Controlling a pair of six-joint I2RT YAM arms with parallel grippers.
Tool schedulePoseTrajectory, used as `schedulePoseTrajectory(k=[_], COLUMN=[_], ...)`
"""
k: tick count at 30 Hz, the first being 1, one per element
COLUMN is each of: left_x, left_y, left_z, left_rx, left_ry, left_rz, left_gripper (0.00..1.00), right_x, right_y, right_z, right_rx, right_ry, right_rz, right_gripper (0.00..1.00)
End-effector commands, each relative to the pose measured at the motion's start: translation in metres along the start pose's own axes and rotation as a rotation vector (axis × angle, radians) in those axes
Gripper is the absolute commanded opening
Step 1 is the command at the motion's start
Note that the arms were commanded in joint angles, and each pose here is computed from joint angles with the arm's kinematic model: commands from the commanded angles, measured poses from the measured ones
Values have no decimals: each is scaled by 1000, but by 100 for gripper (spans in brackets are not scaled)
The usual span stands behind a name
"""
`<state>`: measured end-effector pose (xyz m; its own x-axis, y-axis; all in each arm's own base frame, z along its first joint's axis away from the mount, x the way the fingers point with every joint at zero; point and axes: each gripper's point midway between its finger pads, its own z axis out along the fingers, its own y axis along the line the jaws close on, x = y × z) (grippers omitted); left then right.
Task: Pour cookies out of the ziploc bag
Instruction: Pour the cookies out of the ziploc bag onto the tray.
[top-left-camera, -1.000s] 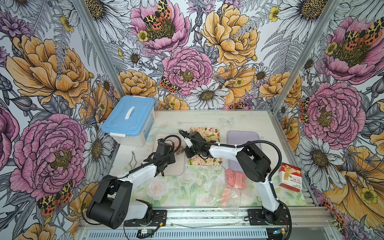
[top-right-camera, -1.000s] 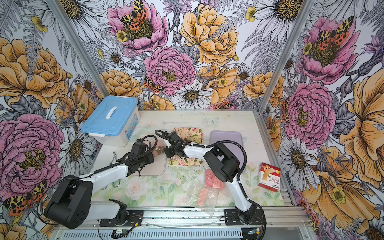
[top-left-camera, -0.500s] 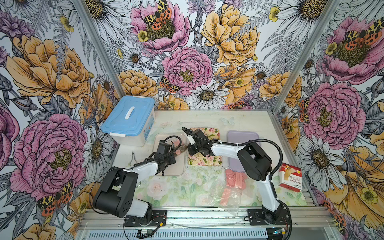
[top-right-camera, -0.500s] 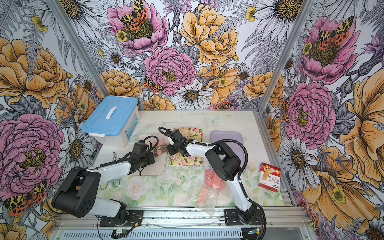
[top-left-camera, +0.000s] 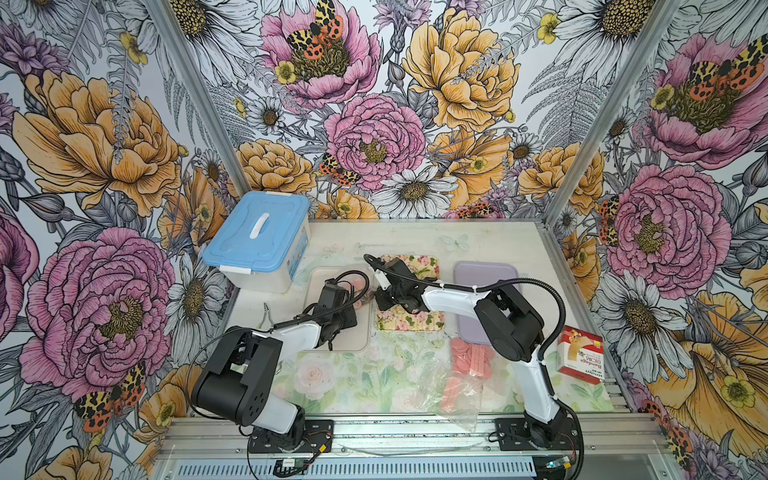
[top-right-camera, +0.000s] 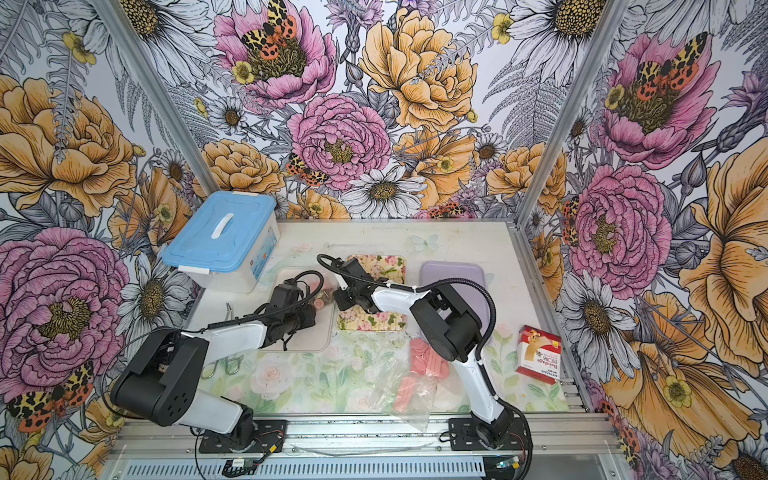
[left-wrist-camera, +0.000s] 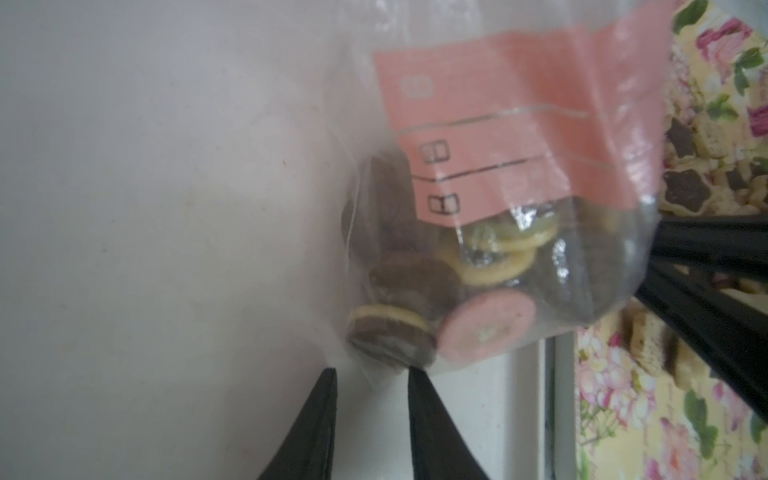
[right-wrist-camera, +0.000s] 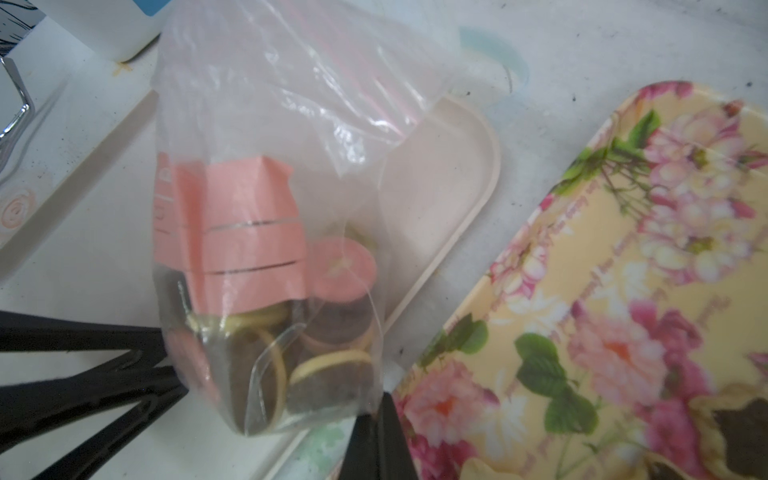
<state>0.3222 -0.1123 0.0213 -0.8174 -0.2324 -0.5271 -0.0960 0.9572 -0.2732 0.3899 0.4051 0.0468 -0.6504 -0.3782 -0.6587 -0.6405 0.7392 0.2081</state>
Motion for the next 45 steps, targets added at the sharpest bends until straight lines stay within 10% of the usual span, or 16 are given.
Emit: schedulePoseTrajectory(k=[1,24,45], left_x=[-6,-3,-44], left_y=[-4,1,-3], left_z=[3,9,-77], left_rx=[-4,-48,47], left_ry=[-18,-13,-279], left_rz=[28,24,5], left_gripper=[32,0,0], right_x=[-13,-15,-32], right_y=[3,7,66], right_z=[-10,-11,-42], right_rx=[-3,-24,-206], right_ry=[-34,-36,-76], right_rz=[-5,-5,-76], right_gripper=[0,0,0])
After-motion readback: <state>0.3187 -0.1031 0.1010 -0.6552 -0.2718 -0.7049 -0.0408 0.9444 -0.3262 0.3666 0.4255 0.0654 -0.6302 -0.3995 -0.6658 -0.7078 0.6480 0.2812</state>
